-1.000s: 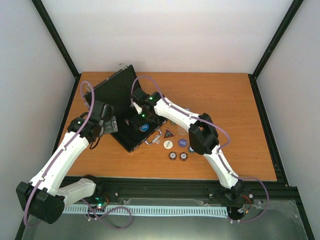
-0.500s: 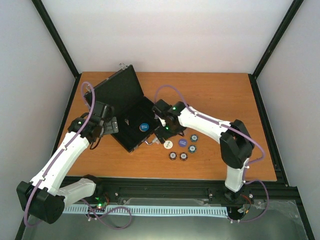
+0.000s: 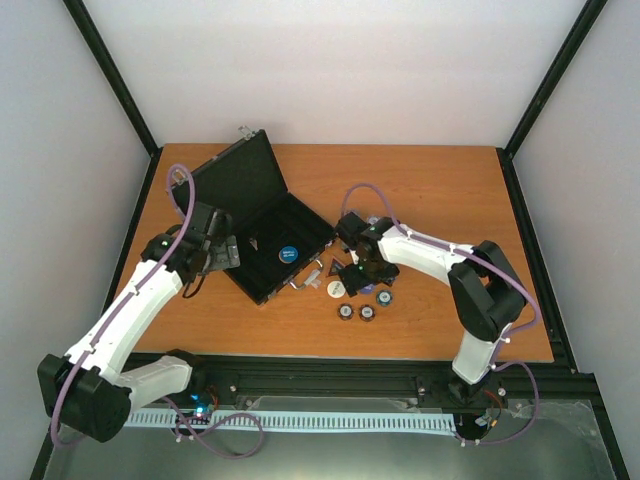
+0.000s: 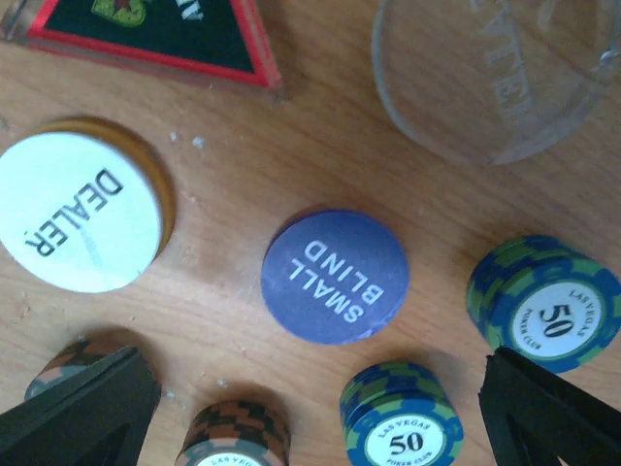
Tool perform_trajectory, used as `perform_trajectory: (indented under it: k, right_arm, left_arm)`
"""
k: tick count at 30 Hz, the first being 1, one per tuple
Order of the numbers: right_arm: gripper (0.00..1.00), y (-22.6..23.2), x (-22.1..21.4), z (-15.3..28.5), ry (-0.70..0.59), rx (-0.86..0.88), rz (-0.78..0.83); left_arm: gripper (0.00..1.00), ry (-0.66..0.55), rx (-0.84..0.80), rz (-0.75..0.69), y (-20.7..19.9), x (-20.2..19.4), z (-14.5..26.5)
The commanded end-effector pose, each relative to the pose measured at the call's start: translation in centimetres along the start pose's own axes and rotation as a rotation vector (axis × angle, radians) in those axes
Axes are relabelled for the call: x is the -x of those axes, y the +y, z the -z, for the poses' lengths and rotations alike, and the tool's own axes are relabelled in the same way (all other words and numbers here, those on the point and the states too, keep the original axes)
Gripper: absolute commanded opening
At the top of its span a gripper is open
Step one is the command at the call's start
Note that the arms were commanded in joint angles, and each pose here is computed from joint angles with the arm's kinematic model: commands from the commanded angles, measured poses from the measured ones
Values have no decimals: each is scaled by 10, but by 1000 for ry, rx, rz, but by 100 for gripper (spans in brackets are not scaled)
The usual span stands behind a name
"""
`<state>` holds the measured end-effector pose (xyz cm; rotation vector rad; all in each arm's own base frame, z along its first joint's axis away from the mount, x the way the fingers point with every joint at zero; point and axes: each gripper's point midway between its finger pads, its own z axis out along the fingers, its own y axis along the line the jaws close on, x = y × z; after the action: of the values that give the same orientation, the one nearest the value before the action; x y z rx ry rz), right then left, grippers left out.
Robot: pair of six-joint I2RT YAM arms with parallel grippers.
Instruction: Pack up texas hold em set
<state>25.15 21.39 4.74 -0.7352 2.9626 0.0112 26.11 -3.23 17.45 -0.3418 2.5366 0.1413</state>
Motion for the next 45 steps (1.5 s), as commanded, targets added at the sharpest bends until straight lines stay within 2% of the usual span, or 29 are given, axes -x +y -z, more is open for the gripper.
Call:
perform_trajectory:
  k: [1,25,31,39,43,45]
  right_arm:
    - [92,-1,17,-2,-64,7,8]
    - [79,-11,17,-40,-1,27,-14]
    - [67,-11,12,-48,25,29,-19]
    - [58,-12,6,-46,30,27,-21]
    - [59,-13,5,-43,27,28,-21]
    - [64,-12,3,-42,27,28,-23]
  left_arm:
    - [100,-9,-5,32,-2,4,-2]
    - [100,-6,5,26,-10,15,-8]
    - [100,-5,5,28,-10,16,-8]
    - [100,-1,12,31,-8,13,-8]
    - [100,-2,7,32,-10,14,-8]
    - [100,-2,6,33,-10,15,-8]
